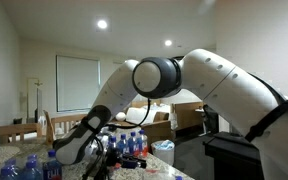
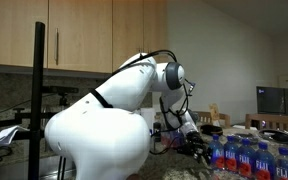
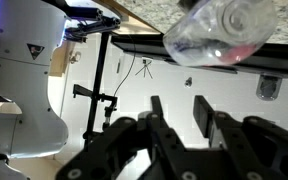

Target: Pick up the bottles laying on the table and put them upright on the left and right side of the table

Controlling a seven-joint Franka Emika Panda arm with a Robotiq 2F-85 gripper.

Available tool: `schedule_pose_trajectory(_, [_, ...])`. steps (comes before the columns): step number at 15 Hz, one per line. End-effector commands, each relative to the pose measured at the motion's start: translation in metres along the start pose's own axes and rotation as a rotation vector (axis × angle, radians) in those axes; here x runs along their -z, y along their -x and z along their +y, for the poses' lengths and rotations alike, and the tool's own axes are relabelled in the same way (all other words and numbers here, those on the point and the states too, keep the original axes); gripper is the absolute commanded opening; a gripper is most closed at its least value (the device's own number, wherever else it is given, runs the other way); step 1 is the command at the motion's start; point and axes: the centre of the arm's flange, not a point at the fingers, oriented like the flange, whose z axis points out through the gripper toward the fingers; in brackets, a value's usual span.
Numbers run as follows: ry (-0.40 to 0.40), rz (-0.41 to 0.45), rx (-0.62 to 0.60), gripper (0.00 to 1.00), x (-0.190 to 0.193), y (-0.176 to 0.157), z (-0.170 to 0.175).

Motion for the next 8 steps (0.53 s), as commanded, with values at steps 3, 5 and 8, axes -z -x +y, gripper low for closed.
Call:
schedule_pose_trajectory(3, [-0.009,-0.07,0.045,0.56,0.013,-0.006,0.009])
schedule_pose_trajectory(5, [-0.044,-0.16,0.11,0.68,0.019,-0.011,0.018])
schedule_pose_trajectory(8, [-0.091,-0.279,0.163,0.88,0.025,-0.022,0.027])
